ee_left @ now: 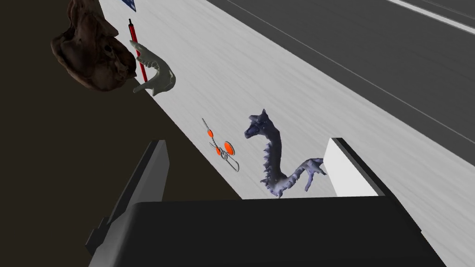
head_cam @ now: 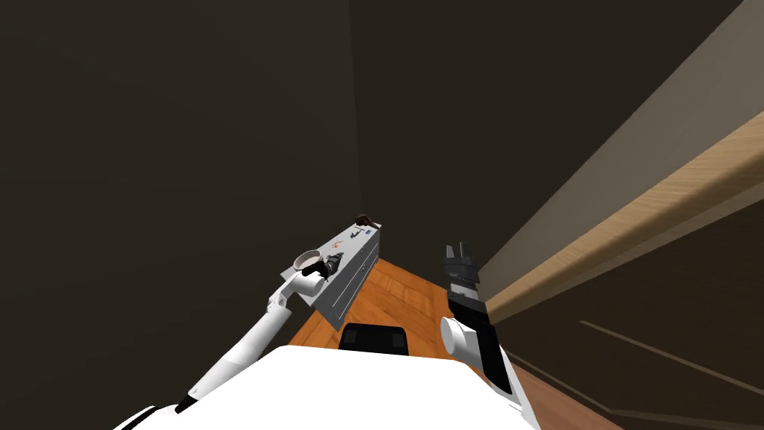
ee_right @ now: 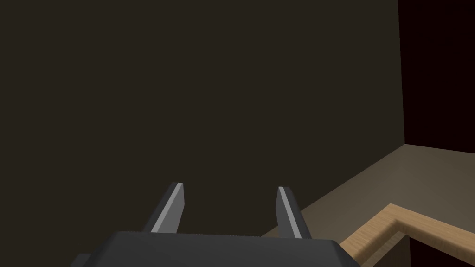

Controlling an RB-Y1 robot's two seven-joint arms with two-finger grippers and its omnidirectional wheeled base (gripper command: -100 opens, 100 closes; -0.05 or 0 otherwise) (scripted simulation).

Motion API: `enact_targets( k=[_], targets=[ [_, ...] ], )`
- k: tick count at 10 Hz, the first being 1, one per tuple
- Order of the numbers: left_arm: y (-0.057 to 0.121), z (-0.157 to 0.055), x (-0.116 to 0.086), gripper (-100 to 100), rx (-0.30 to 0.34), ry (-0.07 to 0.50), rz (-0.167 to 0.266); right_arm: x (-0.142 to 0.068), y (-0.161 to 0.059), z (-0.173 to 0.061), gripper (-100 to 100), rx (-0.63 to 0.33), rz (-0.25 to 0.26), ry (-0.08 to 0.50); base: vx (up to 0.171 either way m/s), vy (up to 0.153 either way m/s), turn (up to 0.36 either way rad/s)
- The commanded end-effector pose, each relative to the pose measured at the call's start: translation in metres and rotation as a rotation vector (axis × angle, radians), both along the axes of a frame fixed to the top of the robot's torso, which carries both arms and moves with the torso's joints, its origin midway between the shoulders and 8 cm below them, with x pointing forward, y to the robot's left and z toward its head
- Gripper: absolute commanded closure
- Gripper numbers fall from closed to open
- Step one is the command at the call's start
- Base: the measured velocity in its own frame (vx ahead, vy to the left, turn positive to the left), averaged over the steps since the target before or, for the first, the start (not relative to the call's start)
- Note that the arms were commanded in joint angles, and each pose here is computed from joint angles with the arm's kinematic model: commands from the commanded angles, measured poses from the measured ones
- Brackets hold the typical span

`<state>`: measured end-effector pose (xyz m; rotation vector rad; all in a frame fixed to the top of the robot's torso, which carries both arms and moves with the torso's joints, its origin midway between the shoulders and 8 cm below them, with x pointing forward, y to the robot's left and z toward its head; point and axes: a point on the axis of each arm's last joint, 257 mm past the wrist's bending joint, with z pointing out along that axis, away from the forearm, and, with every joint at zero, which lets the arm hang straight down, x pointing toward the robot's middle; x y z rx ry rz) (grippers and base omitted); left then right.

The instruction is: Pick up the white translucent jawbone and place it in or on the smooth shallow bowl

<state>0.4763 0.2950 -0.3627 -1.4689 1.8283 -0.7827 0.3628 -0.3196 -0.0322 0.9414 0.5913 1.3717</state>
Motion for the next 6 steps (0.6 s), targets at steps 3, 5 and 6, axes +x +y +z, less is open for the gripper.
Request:
enact_targets(
  k=[3,5,6],
  targets=[
    [0.024,-0.034,-0.015,-100,0.068,0.148,0.013,0.0,0.0,0.0,0,0.0,0.0,0.0,0.0,0.062,-0.11],
    [0.039,-0.047,-0.023,-100,0.106,0.207,0.025,0.0,0.0,0.0,0,0.0,0.0,0.0,0.013,0.059,-0.091],
    [0.046,-0.051,-0.026,-100,0.123,0.231,0.032,0.0,0.0,0.0,0,0.0,0.0,0.0,0.018,0.044,-0.08]
  ],
)
